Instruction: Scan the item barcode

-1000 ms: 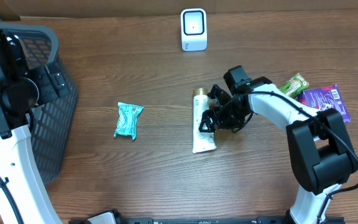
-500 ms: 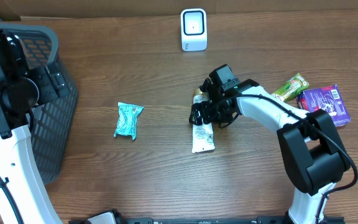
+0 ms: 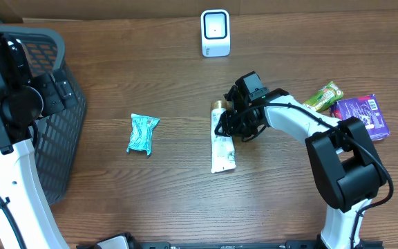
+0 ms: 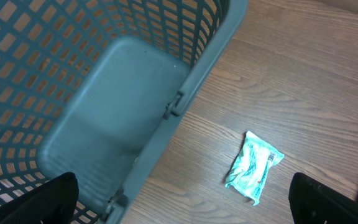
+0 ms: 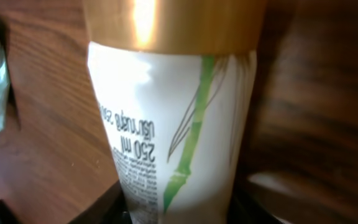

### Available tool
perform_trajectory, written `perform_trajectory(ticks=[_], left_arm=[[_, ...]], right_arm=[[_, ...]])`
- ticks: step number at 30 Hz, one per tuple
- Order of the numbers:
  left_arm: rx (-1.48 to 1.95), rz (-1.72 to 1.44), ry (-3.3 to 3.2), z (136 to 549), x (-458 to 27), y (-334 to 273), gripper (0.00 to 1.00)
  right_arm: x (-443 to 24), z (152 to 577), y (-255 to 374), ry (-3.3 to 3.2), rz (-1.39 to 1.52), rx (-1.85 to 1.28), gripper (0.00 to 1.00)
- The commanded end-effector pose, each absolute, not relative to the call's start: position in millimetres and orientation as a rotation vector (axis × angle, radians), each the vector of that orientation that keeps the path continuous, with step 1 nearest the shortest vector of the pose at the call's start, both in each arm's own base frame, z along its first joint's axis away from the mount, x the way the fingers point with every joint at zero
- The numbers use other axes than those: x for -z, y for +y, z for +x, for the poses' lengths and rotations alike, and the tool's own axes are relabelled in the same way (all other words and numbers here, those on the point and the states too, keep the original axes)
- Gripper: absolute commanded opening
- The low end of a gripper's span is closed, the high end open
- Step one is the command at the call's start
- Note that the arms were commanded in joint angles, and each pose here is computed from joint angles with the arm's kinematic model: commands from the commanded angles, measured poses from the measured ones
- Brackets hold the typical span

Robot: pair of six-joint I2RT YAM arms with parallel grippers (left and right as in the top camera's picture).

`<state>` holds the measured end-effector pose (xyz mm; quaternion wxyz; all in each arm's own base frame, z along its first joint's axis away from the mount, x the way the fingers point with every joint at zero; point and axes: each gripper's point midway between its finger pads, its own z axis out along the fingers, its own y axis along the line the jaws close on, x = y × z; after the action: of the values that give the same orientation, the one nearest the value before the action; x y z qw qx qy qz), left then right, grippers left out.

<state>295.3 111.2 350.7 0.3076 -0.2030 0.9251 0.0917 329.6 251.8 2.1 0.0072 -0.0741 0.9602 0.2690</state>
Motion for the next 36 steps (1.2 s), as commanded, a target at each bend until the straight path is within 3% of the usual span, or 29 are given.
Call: perform_trajectory(ticks=[1,9,12,22,24,29,36], left_arm=[[-0.233,-0.552,2.425,296.9,-355.9,111.8,1.00],[-0.233,-0.552,2.426,296.9,-355.8,111.8,1.00],[-0.233,-0.552,2.425,296.9,-355.9,111.8,1.00],[-0.233,-0.552,2.426,296.9,-355.8,111.8,0.99],[-0.233,-0.552,2.426,297.0,-355.8,111.8,1.00],[-0.232,-0.552,2.426,297.0,-355.8,111.7,0.99],[-0.233,-0.552,2.426,297.0,-355.7,111.8,1.00]], right_arm=[[70.9,268.0,214.0,3.304,-0.157,-0.602,0.36],[64.6,267.2,214.8,3.308,-0.148,-0.736,0.35],[64.1,271.5,210.6,3.301,-0.120,-0.750,0.15],[42.5,302.5,204.1,3.248,-0.124,-0.790,0.12],[31.0,308.9,206.9,3.226,-0.165,-0.806,0.05],[-29.4,333.0,219.6,3.116,-0.286,-0.861,0.04],[-180.1,348.8,256.7,2.754,-0.534,-1.180,0.04]])
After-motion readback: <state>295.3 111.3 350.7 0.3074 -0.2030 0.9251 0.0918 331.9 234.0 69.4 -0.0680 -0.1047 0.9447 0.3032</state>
